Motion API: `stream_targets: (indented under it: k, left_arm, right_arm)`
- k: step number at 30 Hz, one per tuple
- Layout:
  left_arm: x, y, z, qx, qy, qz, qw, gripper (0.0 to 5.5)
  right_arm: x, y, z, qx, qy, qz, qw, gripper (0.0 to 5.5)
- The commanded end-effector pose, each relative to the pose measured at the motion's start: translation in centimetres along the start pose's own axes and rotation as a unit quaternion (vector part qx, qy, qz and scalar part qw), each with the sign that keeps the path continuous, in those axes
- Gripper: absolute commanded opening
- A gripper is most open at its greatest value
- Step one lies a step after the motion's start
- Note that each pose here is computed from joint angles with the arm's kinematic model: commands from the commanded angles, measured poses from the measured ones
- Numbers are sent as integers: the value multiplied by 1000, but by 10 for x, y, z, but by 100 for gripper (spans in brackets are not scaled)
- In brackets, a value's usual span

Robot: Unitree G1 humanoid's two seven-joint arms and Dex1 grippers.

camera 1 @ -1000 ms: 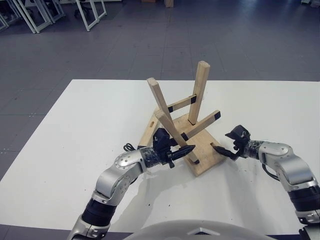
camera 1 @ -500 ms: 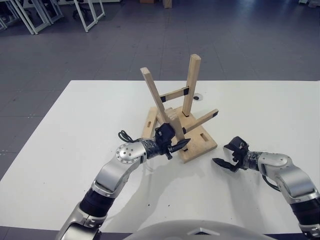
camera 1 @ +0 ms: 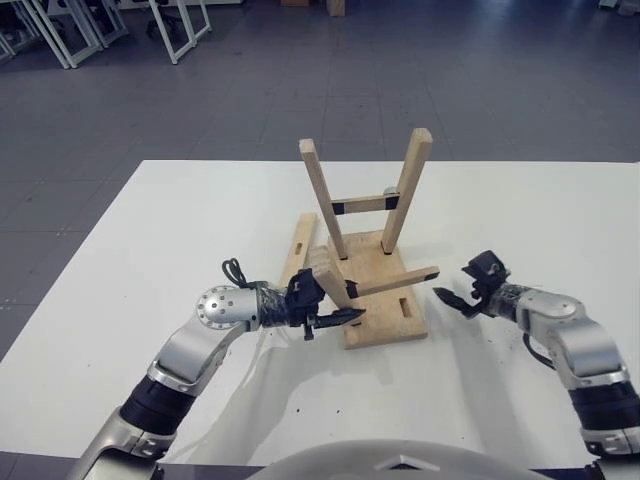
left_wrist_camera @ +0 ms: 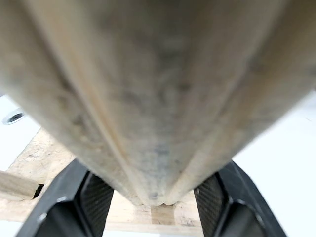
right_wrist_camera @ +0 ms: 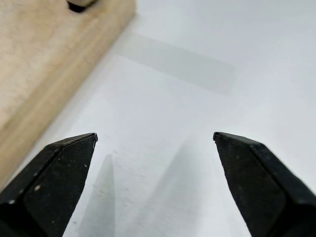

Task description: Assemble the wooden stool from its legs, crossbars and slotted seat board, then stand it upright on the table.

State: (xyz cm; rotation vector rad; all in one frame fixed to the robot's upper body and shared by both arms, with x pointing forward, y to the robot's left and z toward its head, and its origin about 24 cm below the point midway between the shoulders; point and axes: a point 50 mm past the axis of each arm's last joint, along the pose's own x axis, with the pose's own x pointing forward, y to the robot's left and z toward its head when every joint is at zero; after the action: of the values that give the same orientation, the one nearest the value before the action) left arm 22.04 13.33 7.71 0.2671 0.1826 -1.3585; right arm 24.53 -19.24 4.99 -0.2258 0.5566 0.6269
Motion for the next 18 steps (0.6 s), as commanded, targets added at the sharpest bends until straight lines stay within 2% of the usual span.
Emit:
stream_targets:
  k: [1,4,7,11,14,18]
  left_arm:
    - [-12,-18,-52,-74,130,-60,987,204]
    - [-8,-14,-50,-53,124,-55,989,204]
    - [-8,-16,-57,-34,125,-53,990,204]
    - [-10,-20,-66,-29,131,-61,989,204]
    - [-10,-20,-68,-20,137,-74,988,204]
    - [-15,-16,-68,-4,151,-99,984,204]
  right_arm:
    - [3,24,-5,4,6,29,1000,433]
    - [2,26,-4,3,6,31,1000,433]
    - [-4,12,3,1,-7,12,1000,433]
    - [-19,-20,36,-4,-94,-6,996,433]
    - [-24,-18,54,-14,-143,52,988,433]
    - [-13,-5,41,-53,-123,155,979,433]
